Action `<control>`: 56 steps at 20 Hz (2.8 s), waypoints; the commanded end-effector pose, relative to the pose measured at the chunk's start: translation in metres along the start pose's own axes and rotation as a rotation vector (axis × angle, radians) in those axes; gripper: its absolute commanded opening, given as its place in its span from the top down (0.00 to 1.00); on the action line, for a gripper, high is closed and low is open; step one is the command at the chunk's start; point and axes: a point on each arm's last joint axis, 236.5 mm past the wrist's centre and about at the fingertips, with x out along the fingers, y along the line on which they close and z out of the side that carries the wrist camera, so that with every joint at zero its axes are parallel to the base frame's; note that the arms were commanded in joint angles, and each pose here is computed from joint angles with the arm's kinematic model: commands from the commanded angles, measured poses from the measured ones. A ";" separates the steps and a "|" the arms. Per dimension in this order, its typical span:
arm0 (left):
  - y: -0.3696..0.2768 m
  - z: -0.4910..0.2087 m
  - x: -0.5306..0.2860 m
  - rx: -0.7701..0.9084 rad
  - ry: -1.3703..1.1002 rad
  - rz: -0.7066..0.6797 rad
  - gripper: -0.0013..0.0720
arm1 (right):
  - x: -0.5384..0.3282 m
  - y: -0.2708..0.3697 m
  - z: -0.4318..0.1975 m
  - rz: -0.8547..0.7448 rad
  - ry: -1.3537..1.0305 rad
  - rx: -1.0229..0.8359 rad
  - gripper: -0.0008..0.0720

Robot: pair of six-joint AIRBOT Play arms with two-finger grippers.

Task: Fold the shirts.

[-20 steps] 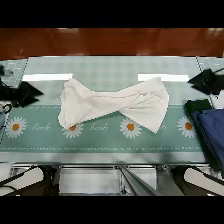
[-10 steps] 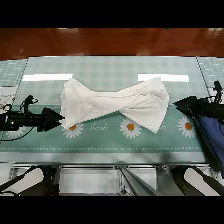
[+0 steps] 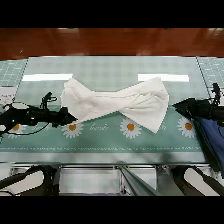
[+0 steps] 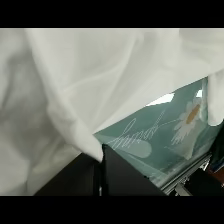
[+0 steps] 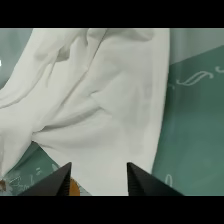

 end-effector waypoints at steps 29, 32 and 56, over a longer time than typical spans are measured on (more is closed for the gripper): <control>-0.053 0.034 -0.038 0.122 -0.032 -0.085 0.96 | 0.097 0.064 -0.004 0.022 0.357 -0.176 0.96; -0.128 0.072 -0.114 0.306 -0.206 -0.170 0.96 | 0.021 0.145 0.075 0.075 0.092 -0.344 0.96; -0.297 -0.063 -0.419 0.818 -1.069 0.392 0.96 | -0.312 0.216 -0.074 -0.326 -0.643 -0.628 0.96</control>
